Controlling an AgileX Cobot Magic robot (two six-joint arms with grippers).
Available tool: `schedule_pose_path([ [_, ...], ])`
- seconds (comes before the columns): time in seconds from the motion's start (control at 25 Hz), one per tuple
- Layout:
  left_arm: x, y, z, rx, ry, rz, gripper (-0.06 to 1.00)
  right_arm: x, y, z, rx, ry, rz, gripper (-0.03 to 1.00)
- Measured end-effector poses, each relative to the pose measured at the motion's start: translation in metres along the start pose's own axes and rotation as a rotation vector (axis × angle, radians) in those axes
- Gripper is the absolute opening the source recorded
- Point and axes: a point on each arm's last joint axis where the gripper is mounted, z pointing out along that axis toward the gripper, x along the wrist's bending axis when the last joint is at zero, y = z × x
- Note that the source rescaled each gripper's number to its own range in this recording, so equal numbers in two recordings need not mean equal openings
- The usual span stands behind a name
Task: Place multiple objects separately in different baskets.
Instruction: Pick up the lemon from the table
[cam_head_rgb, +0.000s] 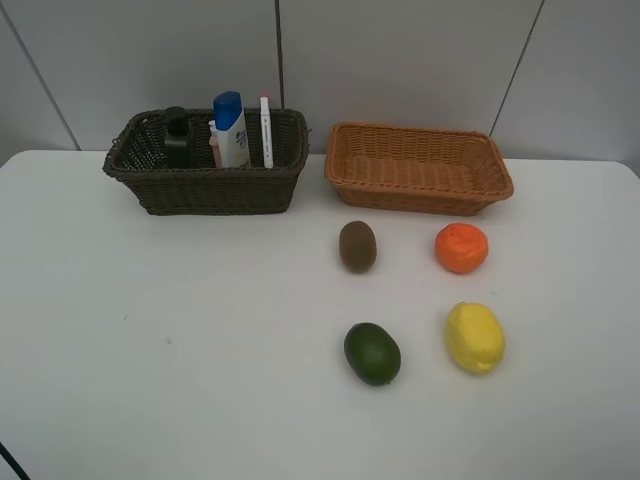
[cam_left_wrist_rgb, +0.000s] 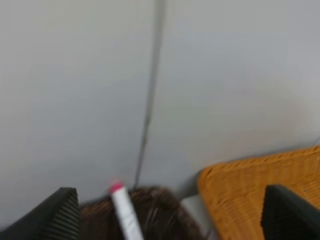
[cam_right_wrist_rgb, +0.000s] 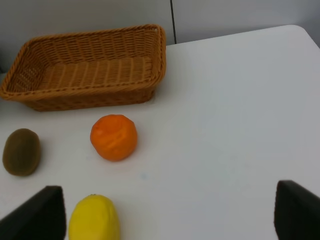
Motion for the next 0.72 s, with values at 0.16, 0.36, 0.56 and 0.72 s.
schedule_pose_path([
  [0.16,0.046,-0.014,-0.028,0.12,0.066,-0.097,0.95,0.0,0.0,0.0,0.0,0.0,0.0,0.96],
  [0.36,0.065,-0.038,-0.088,0.149,0.149,-0.144,0.95,0.0,0.0,0.0,0.0,0.0,0.0,0.96],
  [0.56,0.038,-0.078,-0.155,0.196,0.167,-0.072,0.95,0.0,0.0,0.0,0.0,0.0,0.0,0.96],
  [0.72,0.015,-0.111,-0.205,0.196,0.177,-0.019,0.95,0.0,0.0,0.0,0.0,0.0,0.0,0.96],
])
